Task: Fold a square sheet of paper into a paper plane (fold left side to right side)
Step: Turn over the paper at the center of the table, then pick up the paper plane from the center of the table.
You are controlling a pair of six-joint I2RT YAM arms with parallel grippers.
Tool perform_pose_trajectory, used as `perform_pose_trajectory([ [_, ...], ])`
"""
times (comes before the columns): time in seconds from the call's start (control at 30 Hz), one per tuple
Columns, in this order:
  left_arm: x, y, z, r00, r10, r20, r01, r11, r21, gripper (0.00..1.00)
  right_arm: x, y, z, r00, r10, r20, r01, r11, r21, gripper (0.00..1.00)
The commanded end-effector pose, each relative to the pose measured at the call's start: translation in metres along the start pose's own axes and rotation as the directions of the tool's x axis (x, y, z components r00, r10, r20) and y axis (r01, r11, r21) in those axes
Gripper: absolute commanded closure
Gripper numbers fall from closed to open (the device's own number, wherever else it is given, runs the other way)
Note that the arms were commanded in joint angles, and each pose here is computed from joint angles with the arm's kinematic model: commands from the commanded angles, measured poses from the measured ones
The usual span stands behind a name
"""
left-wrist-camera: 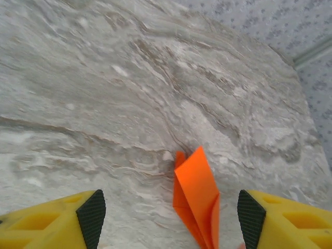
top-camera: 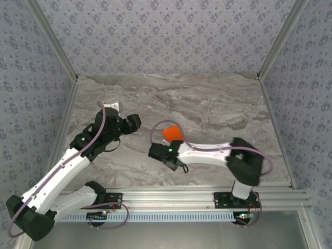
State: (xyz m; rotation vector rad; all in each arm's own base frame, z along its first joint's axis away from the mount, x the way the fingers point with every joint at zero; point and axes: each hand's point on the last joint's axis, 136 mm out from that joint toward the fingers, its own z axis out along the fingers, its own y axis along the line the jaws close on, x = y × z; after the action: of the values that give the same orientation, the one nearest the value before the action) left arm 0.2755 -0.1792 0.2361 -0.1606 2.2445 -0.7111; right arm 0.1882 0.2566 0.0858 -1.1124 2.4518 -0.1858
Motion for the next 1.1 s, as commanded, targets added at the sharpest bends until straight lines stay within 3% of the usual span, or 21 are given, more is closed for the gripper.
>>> perform_pose_trajectory([
  [0.0,0.025,-0.022,0.027,0.992,-0.026,-0.126,0.043,0.990,0.137,0.30,-0.021,0.000,-0.026,0.972,0.177,0.158,-0.139,0.965,-0.223,0.11],
  [0.13,0.053,-0.041,0.060,0.968,-0.023,-0.249,0.079,0.973,0.216,0.32,-0.026,-0.026,-0.053,0.870,0.413,0.267,-0.265,0.851,-0.454,0.00],
  [0.23,0.076,-0.044,0.084,0.948,-0.019,-0.316,0.090,0.973,0.211,0.33,-0.021,-0.044,-0.066,0.762,0.583,0.282,-0.335,0.727,-0.600,0.00],
  [0.4,0.104,-0.041,0.121,0.922,-0.032,-0.385,0.117,0.973,0.199,0.33,-0.007,-0.067,-0.068,0.606,0.764,0.220,-0.403,0.534,-0.743,0.00],
  [0.53,0.123,-0.034,0.147,0.900,-0.056,-0.432,0.152,0.970,0.191,0.34,0.000,-0.074,-0.060,0.528,0.836,0.151,-0.425,0.414,-0.805,0.00],
  [0.87,0.143,-0.038,0.180,0.888,-0.060,-0.456,0.205,0.939,0.276,0.41,0.011,-0.075,-0.043,0.487,0.867,0.104,-0.462,0.357,-0.812,0.00],
  [1.07,0.148,-0.037,0.190,0.885,-0.074,-0.460,0.232,0.926,0.298,0.62,0.022,-0.078,-0.026,0.502,0.859,0.101,-0.531,0.399,-0.747,0.00],
])
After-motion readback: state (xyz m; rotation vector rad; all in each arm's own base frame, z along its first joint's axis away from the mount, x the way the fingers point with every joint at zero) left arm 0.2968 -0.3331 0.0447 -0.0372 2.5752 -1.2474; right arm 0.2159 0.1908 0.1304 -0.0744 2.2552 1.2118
